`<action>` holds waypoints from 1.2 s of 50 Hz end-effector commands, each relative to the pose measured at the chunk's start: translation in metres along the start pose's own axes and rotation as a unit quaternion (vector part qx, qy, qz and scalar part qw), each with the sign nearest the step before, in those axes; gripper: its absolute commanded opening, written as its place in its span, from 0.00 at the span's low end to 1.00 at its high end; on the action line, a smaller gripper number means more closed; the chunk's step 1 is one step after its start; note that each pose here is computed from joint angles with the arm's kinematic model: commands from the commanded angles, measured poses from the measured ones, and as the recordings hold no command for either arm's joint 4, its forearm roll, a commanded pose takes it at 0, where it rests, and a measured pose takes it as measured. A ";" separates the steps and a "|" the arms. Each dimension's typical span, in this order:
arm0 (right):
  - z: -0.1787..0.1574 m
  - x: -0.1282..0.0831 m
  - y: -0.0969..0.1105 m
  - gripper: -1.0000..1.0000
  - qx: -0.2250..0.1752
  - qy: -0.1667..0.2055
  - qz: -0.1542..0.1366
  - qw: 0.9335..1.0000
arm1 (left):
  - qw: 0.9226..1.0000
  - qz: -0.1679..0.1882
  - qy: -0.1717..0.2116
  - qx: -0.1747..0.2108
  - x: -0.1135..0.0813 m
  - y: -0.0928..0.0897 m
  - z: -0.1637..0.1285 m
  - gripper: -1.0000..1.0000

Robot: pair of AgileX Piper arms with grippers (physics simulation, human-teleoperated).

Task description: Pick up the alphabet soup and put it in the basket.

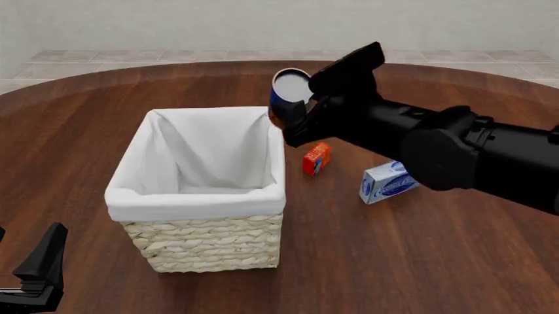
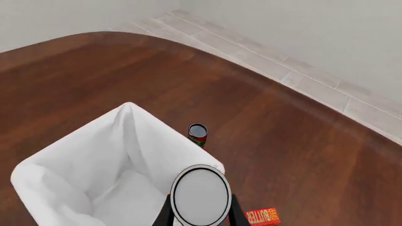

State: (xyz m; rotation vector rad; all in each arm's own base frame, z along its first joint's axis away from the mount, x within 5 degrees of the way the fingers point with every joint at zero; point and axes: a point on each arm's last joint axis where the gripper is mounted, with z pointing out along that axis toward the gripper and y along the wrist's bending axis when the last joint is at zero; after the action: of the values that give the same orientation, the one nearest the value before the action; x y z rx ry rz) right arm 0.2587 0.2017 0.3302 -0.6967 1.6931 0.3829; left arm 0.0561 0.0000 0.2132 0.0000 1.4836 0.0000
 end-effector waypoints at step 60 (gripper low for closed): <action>0.063 0.002 0.106 0.00 -0.131 0.079 0.006 0.988 | 1.000 0.000 0.000 0.000 0.000 0.000 0.000 1.00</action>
State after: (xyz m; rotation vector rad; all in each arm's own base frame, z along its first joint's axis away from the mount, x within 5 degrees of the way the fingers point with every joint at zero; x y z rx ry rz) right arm 0.2377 0.3091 0.3043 -0.9079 1.7772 0.5808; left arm 0.0561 0.0000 0.2132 0.0000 1.4836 0.0000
